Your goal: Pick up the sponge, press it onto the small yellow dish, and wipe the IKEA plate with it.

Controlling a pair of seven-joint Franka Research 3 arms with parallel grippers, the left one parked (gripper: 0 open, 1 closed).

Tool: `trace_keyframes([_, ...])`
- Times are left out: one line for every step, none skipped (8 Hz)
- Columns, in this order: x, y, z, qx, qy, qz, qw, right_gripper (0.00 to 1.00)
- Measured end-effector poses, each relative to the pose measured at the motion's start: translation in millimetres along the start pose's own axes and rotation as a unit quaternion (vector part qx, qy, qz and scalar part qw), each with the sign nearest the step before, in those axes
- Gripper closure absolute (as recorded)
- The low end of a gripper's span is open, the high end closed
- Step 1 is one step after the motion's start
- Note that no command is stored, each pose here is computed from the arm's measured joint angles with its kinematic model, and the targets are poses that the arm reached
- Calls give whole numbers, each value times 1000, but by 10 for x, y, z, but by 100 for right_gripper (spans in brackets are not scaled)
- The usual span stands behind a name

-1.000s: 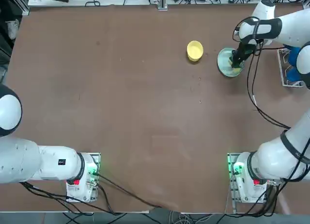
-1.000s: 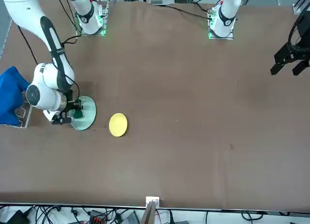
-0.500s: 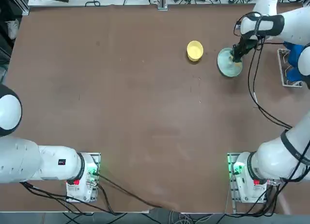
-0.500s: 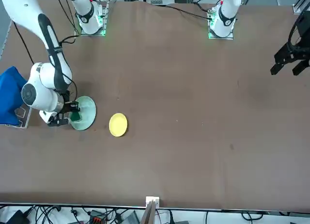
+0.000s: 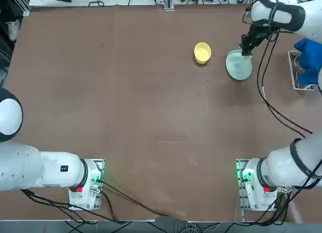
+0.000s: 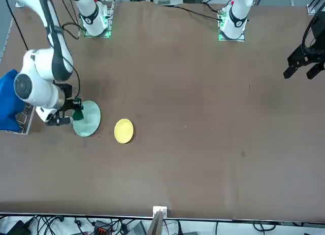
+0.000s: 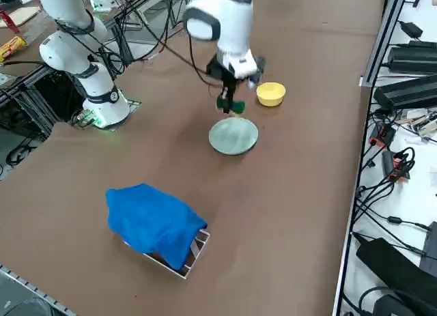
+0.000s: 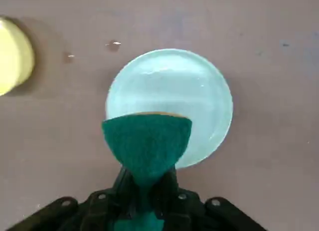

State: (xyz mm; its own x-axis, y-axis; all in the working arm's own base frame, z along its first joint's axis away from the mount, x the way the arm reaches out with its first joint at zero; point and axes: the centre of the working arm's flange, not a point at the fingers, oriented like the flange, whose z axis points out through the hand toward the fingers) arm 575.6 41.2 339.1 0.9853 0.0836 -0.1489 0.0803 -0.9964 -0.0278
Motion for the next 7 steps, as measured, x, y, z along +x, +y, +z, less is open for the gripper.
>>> trace_keyframes([-123, -173, -40, -3, 5, -4, 1000, 80])
trace_keyframes([-248, -422, 12, -7, 12, 1, 1000, 80])
trace_keyframes([-360, -738, 119, -10, 21, 11, 1000, 80])
trace_keyframes([-471, -1103, 260, -11, 33, 19, 999, 80])
trace_keyframes([-585, -1429, 408, -11, 41, 26, 999, 80])
trace_keyframes([-682, -1681, 525, -11, 46, 33, 998, 80])
trace_keyframes([-751, -1889, 619, -9, 51, 41, 998, 79])
